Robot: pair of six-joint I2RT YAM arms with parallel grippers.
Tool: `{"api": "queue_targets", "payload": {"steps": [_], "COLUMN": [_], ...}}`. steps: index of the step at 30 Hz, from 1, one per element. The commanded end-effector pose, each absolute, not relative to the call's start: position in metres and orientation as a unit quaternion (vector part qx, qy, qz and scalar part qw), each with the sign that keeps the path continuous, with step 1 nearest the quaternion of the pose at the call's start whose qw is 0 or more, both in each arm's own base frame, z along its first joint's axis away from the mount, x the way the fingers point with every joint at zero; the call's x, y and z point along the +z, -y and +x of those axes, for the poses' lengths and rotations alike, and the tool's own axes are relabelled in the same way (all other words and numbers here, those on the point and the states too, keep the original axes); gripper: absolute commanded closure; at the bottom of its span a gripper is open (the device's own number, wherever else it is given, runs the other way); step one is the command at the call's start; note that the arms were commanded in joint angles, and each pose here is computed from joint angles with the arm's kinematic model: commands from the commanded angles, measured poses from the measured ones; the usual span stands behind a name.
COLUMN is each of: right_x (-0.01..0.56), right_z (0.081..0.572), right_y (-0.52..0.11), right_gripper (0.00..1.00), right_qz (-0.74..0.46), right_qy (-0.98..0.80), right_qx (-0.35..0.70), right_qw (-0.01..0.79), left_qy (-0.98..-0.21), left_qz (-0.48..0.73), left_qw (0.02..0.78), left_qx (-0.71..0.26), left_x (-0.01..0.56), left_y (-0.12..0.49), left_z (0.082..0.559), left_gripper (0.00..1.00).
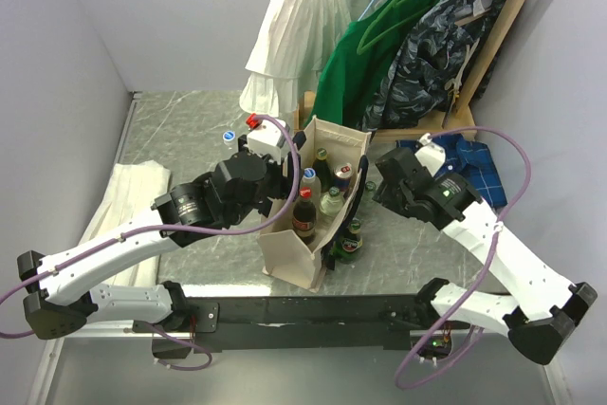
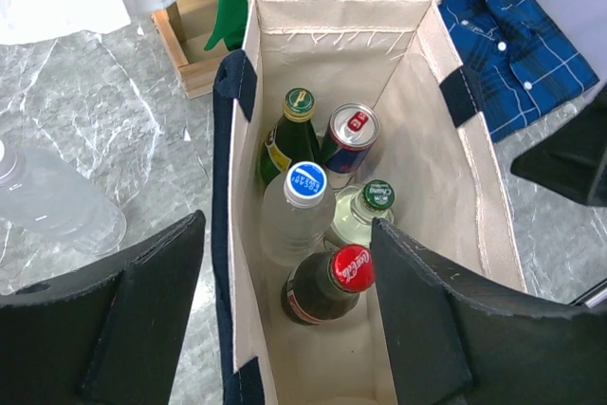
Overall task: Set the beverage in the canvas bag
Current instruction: Pick up the drink from the center of the board.
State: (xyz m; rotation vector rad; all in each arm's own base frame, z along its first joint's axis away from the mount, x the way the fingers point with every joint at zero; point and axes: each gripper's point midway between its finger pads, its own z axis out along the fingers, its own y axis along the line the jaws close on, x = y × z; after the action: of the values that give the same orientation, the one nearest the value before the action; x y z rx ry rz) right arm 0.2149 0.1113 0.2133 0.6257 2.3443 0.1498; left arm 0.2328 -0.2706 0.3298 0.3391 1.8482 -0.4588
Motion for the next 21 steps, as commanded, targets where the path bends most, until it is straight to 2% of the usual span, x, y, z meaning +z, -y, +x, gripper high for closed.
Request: {"api": "queue_targets", "payload": {"steps": [1,21], "right_x": [0.217,0.198], "right_z": [0.236,0.267], "right_y": [-0.121,-0.127], "right_gripper": [0.51,0.49], "right_qz": [0.229,0.205], "right_qy": [-0.899,-0.912], "right_qx": [0.086,0.072], "right_qw": [0.364,0.349], "left_qy": [-0.776,-0.782], "left_qz": [0.138,0.134], "left_qw": [0.582,0.579], "left_qx": [-0.198,-0.188], "left_x": [0.348,0.342], "left_y": [0.267,0.259], "left_z": [0.234,0.232], "left_gripper": [0.24,0.21]}}
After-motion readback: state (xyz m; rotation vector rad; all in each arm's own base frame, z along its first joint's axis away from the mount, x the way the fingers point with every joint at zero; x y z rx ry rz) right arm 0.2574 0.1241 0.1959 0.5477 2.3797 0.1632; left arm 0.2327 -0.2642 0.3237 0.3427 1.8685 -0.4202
